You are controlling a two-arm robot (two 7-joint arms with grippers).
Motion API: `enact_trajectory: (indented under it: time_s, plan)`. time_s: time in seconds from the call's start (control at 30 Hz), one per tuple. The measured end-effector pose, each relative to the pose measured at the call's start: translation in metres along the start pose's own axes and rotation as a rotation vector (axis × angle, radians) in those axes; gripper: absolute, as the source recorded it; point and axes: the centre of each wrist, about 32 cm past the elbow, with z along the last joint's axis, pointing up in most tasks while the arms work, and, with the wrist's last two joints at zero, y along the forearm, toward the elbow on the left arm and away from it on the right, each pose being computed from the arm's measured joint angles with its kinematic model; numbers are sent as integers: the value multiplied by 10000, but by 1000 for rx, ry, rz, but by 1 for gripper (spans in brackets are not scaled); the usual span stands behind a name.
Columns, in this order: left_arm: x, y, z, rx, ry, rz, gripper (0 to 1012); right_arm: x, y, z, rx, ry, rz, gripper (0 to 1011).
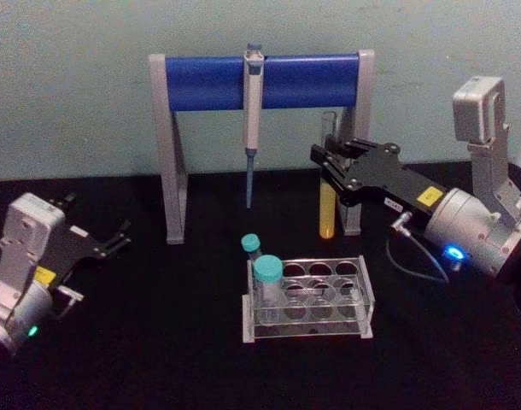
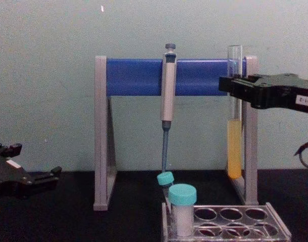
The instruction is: Pick up the test tube from the test tube rack, shake it, then place it back into the test tube rack.
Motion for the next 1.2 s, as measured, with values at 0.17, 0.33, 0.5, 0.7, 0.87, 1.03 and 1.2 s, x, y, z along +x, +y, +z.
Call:
enact_trajectory:
  time_s: [0.17, 0.33, 0.5, 0.7, 0.87, 1.03, 1.2]
  plan:
    - [0, 0, 0, 0, 0, 0, 1001, -17, -7, -6, 1, 2, 1, 233]
    - [0, 0, 0, 0, 0, 0, 1001, -58, -37, -12, 18, 6, 15, 233]
    - [0, 0, 0, 0, 0, 0, 1001, -87, -91, -38, 41, 11, 44, 232]
    - [0, 0, 0, 0, 0, 0, 1001, -124, -174, -84, 62, 30, 97, 232]
    - [0, 0, 0, 0, 0, 0, 1001, -166, -221, -130, 81, 50, 152, 232]
    - [0, 0, 0, 0, 0, 0, 1001, -195, -236, -177, 83, 67, 175, 233]
    - [0, 0, 0, 0, 0, 0, 1001, -211, -235, -252, 70, 91, 191, 233]
